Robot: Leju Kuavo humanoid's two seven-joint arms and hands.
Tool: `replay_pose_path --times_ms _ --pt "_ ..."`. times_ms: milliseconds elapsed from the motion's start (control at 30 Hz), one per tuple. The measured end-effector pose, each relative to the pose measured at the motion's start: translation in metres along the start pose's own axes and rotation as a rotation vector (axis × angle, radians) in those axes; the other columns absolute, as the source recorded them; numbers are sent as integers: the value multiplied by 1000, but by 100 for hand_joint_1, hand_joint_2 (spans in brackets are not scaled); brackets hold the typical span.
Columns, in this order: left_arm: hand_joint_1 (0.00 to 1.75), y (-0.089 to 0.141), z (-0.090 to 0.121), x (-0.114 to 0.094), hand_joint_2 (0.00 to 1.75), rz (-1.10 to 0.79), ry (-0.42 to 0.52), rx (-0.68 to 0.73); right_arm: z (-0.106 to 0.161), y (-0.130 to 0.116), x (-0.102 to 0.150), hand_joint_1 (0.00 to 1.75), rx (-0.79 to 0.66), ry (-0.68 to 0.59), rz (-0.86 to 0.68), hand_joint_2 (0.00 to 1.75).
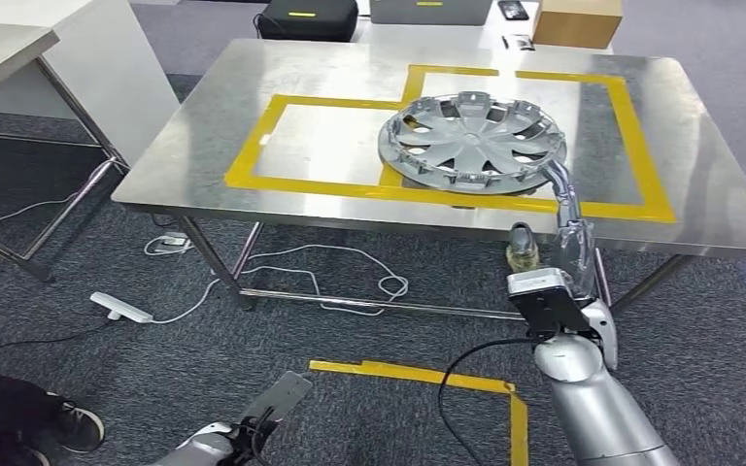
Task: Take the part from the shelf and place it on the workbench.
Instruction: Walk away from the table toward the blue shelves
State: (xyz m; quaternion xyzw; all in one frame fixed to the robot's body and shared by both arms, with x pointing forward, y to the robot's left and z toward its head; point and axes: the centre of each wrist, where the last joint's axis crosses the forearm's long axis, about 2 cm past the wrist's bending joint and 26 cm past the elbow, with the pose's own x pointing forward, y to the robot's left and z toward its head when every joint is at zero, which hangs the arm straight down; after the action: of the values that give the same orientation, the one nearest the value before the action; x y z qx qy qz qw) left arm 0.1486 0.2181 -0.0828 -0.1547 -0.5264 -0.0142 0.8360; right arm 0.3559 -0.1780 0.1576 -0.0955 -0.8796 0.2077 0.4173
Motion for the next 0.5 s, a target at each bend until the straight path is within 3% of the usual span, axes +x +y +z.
replay_pose_path --times_ms 500 --pt "0 1 0 0 0 -2 1 1 0 0 0 0 1 1 -1 0"
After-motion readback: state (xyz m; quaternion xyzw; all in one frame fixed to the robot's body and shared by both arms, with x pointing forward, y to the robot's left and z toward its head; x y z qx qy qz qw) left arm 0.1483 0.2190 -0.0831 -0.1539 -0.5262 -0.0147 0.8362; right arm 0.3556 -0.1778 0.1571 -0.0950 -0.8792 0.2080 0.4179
